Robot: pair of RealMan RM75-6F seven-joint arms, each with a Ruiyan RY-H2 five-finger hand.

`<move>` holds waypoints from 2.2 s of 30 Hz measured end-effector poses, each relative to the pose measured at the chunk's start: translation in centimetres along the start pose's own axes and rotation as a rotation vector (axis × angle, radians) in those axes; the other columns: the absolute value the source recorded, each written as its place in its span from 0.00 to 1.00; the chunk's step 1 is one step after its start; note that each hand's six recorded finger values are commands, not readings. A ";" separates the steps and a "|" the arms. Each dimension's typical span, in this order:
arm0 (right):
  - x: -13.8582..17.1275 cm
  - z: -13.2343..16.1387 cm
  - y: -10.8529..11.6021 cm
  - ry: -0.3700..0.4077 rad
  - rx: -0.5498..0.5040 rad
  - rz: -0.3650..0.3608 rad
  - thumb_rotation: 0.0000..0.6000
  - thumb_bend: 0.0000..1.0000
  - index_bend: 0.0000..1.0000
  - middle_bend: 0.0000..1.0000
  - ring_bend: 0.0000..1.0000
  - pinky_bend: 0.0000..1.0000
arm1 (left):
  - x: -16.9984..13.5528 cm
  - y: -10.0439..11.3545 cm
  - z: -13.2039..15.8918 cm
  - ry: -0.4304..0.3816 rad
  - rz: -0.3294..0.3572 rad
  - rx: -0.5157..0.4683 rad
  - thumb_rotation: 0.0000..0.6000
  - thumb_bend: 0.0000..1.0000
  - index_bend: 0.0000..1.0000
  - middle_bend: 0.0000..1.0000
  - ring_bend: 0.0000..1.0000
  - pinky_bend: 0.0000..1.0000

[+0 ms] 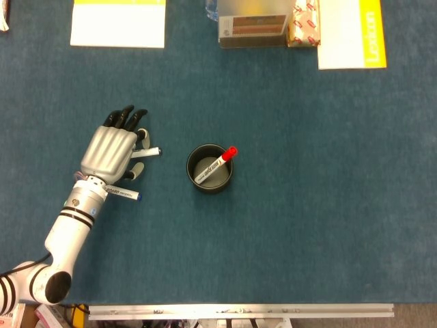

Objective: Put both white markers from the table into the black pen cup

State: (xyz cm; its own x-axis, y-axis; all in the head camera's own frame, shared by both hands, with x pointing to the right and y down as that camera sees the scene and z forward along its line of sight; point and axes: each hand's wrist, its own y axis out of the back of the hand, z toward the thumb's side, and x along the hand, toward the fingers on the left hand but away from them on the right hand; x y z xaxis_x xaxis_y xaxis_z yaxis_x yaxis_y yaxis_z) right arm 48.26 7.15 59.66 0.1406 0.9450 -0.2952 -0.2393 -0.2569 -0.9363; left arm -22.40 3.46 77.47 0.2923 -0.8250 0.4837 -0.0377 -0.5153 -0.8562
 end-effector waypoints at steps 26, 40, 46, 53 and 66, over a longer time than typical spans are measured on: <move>0.0 0.0 -0.1 -0.001 0.001 0.004 1.00 0.87 0.57 0.39 0.26 0.16 | 0.9 -0.7 -0.8 0.038 -0.023 0.018 1.00 0.25 0.44 0.10 0.01 0.11; 0.0 0.0 -0.1 -0.001 0.002 0.004 1.00 0.87 0.57 0.39 0.26 0.16 | 1.1 -1.0 -1.3 0.060 -0.039 0.029 1.00 0.25 0.48 0.10 0.01 0.11; -0.1 0.0 -0.1 -0.001 0.002 0.005 1.00 0.87 0.57 0.39 0.26 0.16 | 1.0 -1.1 -1.3 0.062 -0.041 0.028 0.97 0.25 0.50 0.10 0.01 0.11; 0.0 0.0 0.0 -0.002 0.001 0.002 1.00 0.87 0.57 0.39 0.26 0.16 | 1.0 -1.3 -1.4 0.066 -0.049 0.033 0.95 0.29 0.51 0.10 0.01 0.11; -0.1 -0.1 0.0 -0.003 0.002 0.001 1.00 0.87 0.57 0.39 0.26 0.16 | 0.6 -0.7 -0.9 0.054 -0.026 0.026 0.94 0.30 0.53 0.11 0.02 0.11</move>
State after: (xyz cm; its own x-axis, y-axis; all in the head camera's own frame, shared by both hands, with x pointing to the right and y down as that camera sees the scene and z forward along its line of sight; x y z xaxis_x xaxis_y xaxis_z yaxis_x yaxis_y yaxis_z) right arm 48.31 7.07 59.68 0.1374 0.9454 -0.2954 -0.2415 -0.2572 -0.9357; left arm -23.07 3.06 78.53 0.2408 -0.8230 0.5145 -0.0058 -0.5313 -0.8472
